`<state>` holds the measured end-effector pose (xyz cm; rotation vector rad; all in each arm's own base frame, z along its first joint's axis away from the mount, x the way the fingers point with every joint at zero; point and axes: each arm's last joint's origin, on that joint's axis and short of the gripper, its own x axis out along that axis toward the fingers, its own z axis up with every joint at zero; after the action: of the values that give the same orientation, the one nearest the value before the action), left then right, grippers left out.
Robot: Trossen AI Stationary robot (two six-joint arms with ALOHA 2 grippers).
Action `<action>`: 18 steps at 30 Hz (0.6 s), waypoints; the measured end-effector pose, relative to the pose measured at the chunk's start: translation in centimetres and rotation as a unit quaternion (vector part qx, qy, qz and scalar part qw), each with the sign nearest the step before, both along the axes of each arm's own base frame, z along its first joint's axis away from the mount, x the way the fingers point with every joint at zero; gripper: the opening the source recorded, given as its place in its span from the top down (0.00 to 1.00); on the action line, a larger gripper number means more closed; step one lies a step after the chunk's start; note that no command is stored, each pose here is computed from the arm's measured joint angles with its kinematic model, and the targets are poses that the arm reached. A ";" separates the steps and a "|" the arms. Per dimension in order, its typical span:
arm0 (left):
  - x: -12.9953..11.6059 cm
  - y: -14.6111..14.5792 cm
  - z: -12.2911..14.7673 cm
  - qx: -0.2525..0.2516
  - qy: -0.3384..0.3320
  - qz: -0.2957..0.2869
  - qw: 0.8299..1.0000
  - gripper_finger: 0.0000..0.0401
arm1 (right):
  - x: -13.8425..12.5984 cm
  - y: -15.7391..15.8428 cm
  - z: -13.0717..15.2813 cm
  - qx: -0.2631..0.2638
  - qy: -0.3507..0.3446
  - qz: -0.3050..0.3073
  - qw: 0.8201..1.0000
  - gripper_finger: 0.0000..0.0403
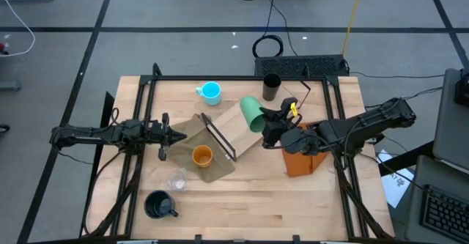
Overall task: Stack small to large cups/mugs on shelf
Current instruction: Put the green cup on the shelf
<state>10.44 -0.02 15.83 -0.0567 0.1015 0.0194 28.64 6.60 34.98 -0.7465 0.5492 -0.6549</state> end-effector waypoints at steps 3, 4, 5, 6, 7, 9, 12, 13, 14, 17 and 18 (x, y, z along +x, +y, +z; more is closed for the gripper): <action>0.0 0.0 0.0 0.000 0.000 0.000 1.000 0.98 | 0.0 0.0 0.0 0.000 -0.001 0.001 1.000 1.00; 0.0 0.0 0.0 0.000 0.000 0.000 1.000 0.97 | 0.0 -0.1 0.0 0.001 -0.001 0.001 1.000 1.00; 0.0 0.0 0.0 0.000 0.000 0.000 1.000 0.98 | 0.0 -0.1 0.0 0.002 -0.001 0.000 1.000 1.00; 0.0 0.0 0.0 0.000 0.000 0.000 1.000 0.98 | 0.0 -0.2 0.0 0.003 -0.001 -0.001 1.000 1.00; 0.0 0.0 0.0 -0.001 0.000 0.000 1.000 0.97 | 0.0 -0.2 0.0 0.005 -0.003 -0.003 1.000 1.00; 0.0 0.0 0.0 -0.001 0.000 0.000 1.000 0.98 | -0.2 -0.5 0.1 0.020 -0.011 -0.005 1.000 1.00; 0.0 0.0 0.0 0.000 0.000 0.000 1.000 0.98 | -0.7 -1.3 0.1 0.083 -0.018 0.022 0.996 1.00; 0.0 0.0 0.0 0.000 0.000 0.000 1.000 0.97 | -0.9 -1.6 0.1 0.108 -0.017 0.031 0.994 1.00; 0.0 0.0 0.0 0.000 0.000 0.000 1.000 0.97 | -1.1 -2.0 0.1 0.131 -0.016 0.038 0.990 1.00; 0.0 0.0 0.0 0.000 0.000 0.000 1.000 0.97 | -1.5 -3.0 -0.5 0.192 0.008 0.045 0.980 1.00; 0.0 0.0 0.0 0.000 0.000 0.000 1.000 0.98 | -1.6 -3.3 -0.7 0.213 0.018 0.047 0.976 1.00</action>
<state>10.44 -0.02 15.82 -0.0564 0.1019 0.0194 27.00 3.35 34.24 -0.3780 0.6574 -0.4145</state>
